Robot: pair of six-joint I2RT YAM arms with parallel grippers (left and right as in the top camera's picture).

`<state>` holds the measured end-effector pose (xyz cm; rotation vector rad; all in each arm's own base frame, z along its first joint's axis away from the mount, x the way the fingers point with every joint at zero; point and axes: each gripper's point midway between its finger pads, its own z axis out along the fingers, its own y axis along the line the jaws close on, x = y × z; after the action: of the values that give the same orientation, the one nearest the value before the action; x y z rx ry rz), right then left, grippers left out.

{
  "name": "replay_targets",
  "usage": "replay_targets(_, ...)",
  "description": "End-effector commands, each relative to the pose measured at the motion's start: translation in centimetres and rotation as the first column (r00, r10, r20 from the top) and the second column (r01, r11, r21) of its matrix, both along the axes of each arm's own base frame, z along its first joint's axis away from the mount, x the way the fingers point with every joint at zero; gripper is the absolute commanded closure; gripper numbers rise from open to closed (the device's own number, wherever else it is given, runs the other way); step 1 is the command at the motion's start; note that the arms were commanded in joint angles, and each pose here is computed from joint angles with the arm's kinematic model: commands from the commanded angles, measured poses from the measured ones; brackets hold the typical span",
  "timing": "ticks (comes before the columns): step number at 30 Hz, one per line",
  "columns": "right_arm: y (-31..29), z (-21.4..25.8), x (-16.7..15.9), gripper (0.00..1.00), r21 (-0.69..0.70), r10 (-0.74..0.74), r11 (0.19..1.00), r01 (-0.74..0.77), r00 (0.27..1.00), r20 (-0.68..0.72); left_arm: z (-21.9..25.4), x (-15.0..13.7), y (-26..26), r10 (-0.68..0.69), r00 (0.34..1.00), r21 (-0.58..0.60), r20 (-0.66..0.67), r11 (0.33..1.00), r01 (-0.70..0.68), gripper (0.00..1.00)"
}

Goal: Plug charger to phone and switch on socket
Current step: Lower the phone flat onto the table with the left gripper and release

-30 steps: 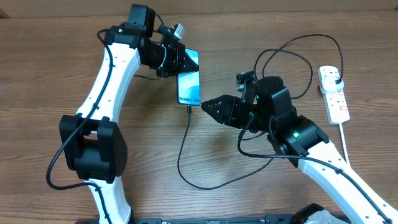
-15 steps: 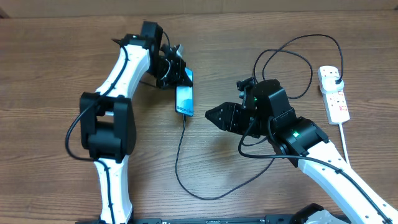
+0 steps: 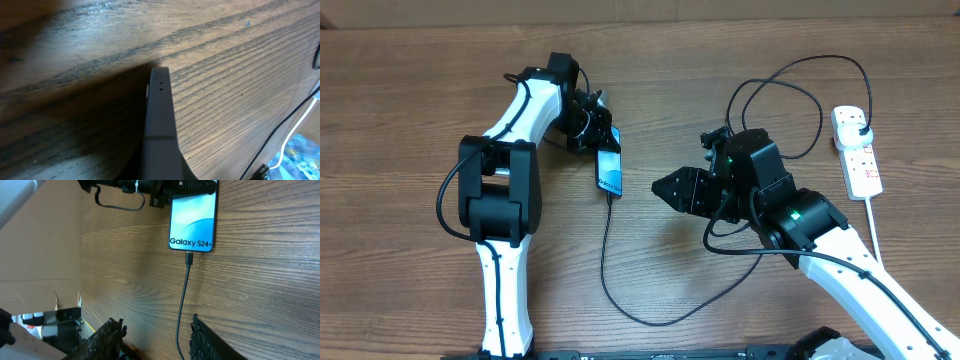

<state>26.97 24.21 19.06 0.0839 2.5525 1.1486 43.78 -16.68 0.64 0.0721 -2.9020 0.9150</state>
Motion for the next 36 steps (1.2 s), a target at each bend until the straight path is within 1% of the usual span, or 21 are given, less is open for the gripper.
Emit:
replay_targets(1, -0.2, 0.1, 0.4, 0.54, -0.009, -0.003, 1.0, 0.004, 1.0, 0.02, -1.6, -0.1, 1.4, 0.012, 1.0, 0.104, -0.014, 0.994, -0.011, 0.95)
replay_targets(5, -0.2, 0.1, 0.4, 0.53, -0.008, -0.004, 1.0, 0.004, 1.0, 0.02, -1.6, -0.1, 1.5, 0.012, 1.0, 0.105, -0.013, 0.994, -0.011, 0.9)
replay_targets(11, -0.2, 0.1, 0.4, 0.53, -0.009, -0.004, 1.0, 0.004, 1.0, 0.019, -1.6, -0.1, 1.5, 0.012, 1.0, 0.106, -0.013, 0.994, -0.01, 0.89)
replay_targets(14, -0.2, 0.1, 0.4, 0.53, -0.009, -0.004, 1.0, 0.004, 1.0, 0.019, -1.6, -0.1, 1.5, 0.012, 1.0, 0.106, -0.014, 0.994, -0.01, 0.83)
replay_targets(15, -0.2, 0.1, 0.4, 0.53, -0.009, -0.003, 1.0, 0.003, 1.0, 0.019, -1.6, -0.1, 1.5, 0.012, 1.0, 0.106, -0.014, 0.994, -0.01, 0.78)
replay_targets(17, -0.2, 0.0, 0.4, 0.53, -0.009, -0.004, 1.0, 0.004, 1.0, 0.019, -1.6, -0.1, 1.5, 0.012, 1.0, 0.106, -0.014, 0.994, -0.01, 0.73)
replay_targets(24, -0.2, 0.0, 0.4, 0.52, -0.009, -0.003, 1.0, 0.003, 1.0, 0.019, -1.6, -0.1, 1.6, 0.012, 1.0, 0.113, -0.013, 0.994, -0.01, 0.62)
replay_targets(26, -0.2, 0.0, 0.4, 0.52, -0.009, -0.003, 1.0, 0.003, 1.0, 0.019, -1.8, -0.1, 1.9, 0.012, 1.0, 0.135, -0.012, 0.991, -0.01, 0.6)
replay_targets(36, -0.2, 0.0, 0.4, 0.52, -0.009, -0.003, 1.0, 0.003, 1.0, 0.019, -2.7, -0.5, 4.1, 0.01, 1.0, 0.267, -0.019, 0.964, -0.004, 0.58)
